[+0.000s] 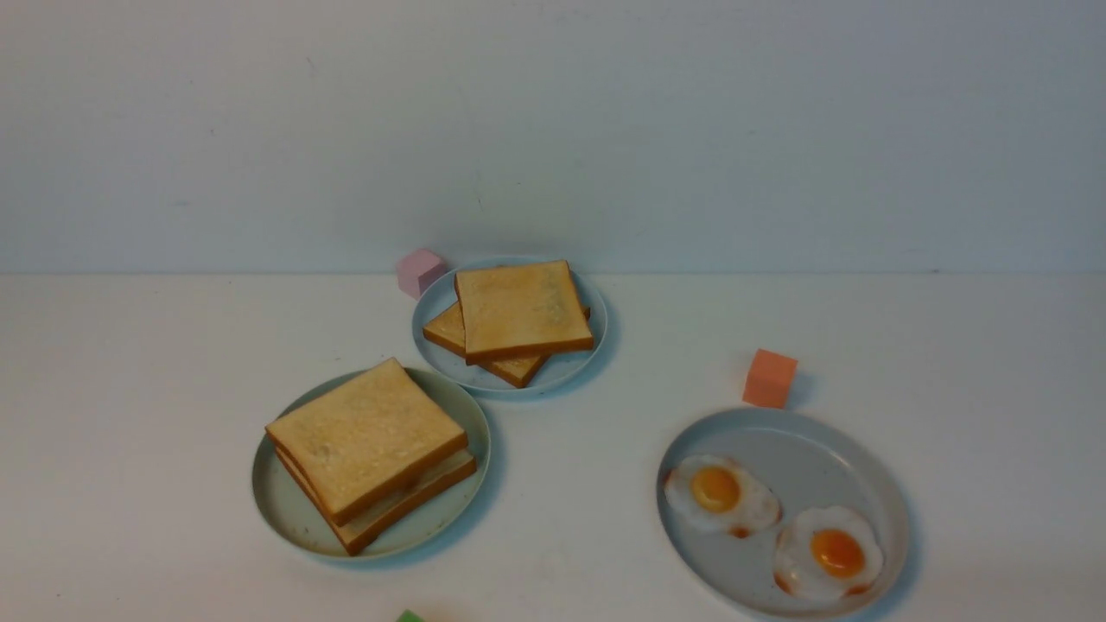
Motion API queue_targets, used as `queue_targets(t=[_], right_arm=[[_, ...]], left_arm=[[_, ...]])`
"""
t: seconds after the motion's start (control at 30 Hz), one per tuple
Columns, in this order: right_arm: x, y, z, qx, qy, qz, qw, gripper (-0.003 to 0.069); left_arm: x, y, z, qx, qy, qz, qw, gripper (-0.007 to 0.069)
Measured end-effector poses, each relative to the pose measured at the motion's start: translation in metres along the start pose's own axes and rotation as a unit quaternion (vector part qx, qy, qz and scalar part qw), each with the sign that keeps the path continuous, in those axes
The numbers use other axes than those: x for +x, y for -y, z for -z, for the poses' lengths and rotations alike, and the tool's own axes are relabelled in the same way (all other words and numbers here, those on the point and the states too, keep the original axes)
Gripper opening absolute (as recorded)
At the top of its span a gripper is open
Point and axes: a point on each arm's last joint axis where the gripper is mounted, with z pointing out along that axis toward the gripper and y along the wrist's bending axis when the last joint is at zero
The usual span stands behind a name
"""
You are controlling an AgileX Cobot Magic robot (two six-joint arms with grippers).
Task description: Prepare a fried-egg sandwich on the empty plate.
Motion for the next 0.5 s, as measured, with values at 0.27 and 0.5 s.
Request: queue_targets(t=[0.27, 0.5], right_arm=[[0.0000, 0.0000, 0.0000, 0.000, 0.000, 0.000, 1.000, 0.0101], [0.0000, 0.0000, 0.0000, 0.000, 0.000, 0.000, 1.000, 0.0104]], left_arm=[[0.0001, 0.0000, 0.0000, 0.000, 0.000, 0.001, 1.000, -0.0012], [0.0001, 0.0000, 0.0000, 0.000, 0.000, 0.001, 1.000, -0.0007]])
